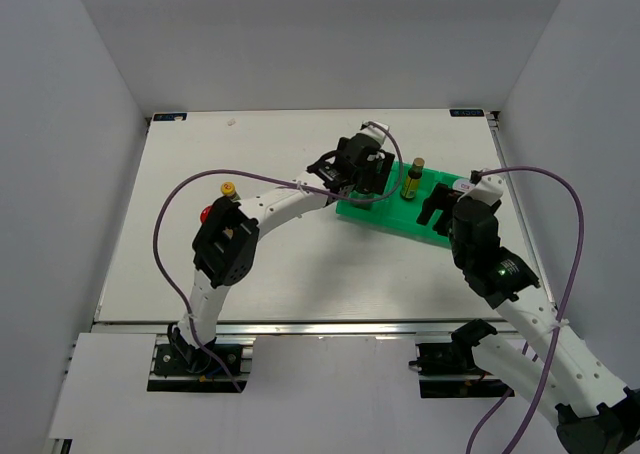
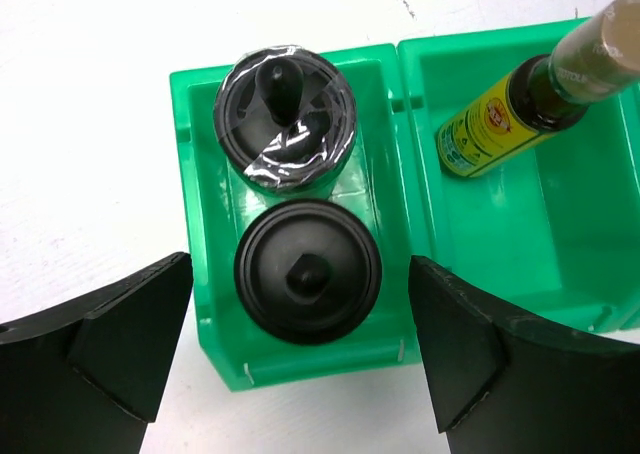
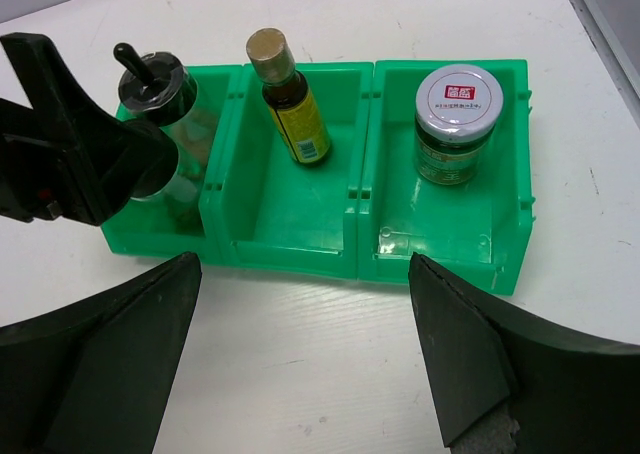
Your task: Organize the condiment bottles
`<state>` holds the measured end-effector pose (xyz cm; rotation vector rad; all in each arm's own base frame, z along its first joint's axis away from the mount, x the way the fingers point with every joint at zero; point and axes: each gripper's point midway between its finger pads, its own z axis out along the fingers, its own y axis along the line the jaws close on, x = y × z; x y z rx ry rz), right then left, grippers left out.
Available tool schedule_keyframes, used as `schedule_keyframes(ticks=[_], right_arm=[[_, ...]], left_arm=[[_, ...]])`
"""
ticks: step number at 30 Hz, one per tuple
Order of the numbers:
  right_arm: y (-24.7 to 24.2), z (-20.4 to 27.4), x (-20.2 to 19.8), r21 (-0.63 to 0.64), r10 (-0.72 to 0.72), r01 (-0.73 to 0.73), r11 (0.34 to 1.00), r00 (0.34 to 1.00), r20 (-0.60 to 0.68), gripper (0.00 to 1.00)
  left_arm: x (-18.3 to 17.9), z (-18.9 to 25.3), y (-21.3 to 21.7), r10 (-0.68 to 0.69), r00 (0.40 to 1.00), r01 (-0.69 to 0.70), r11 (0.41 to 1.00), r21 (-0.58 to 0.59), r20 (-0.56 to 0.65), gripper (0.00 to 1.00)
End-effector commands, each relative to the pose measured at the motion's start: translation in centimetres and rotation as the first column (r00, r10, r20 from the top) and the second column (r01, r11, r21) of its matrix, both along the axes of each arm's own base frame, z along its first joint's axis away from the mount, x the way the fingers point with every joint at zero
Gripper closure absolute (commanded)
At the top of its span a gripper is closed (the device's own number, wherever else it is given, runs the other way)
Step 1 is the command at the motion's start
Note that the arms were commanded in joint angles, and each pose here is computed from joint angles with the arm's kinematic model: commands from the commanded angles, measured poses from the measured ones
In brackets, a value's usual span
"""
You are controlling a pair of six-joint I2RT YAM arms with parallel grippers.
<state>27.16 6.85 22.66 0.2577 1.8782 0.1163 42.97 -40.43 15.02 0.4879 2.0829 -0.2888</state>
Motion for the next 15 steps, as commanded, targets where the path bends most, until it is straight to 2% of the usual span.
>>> schedule_keyframes(ticks=[1, 2, 4, 7, 8, 9, 10, 15], right_arm=[[0.3, 0.7, 0.3, 0.0, 0.016, -0.016, 1.0, 1.0, 0.025, 0.11], [0.4, 0.6, 0.4, -0.001, 0.02, -0.02, 1.0, 1.0, 0.021, 0.11], [0.6, 0.3, 0.5, -0.006, 0.032, -0.032, 0.999, 0.999, 0.008, 0.11], [1.0, -0.1, 0.7, -0.005, 0.046, -0.046, 0.999, 0.999, -0.001, 0.11], [1.2, -0.1, 0.9, 0.0, 0.052, -0.052, 0.999, 0.999, 0.003, 0.11], [1.4, -0.2, 0.9, 0.0, 0.057, -0.057, 0.998, 0.998, 0.003, 0.11], [1.6, -0.3, 1.0, 0.004, 0.067, -0.067, 0.998, 0.998, 0.002, 0.11], [2.6, -0.5, 1.7, 0.011, 0.097, -0.096, 0.995, 0.995, -0.001, 0.11]], left_arm=[[-1.7, 7.0, 1.0, -0.01, 0.998, 0.015, 0.997, -0.08, 0.057, 0.02], [-2.4, 9.1, 1.8, -0.004, 0.997, 0.012, 0.995, -0.103, 0.077, 0.02], [-3.4, 9.0, 3.9, 0.036, 0.997, -0.031, 0.996, -0.079, 0.062, 0.02], [-6.1, 8.3, 9.0, 0.168, 0.986, -0.167, 0.985, -0.039, 0.009, 0.02], [-7.1, 9.6, 10.7, 0.204, 0.979, -0.202, 0.977, -0.06, 0.023, 0.02], [-8.3, 7.4, 12.5, 0.237, 0.972, -0.237, 0.971, -0.015, -0.006, 0.02], [-8.8, 7.1, 14.6, 0.31, 0.951, -0.31, 0.951, 0.002, 0.0, 0.02], [-12.7, 6.2, 21.9, 0.49, 0.871, -0.489, 0.871, 0.037, -0.02, 0.02]])
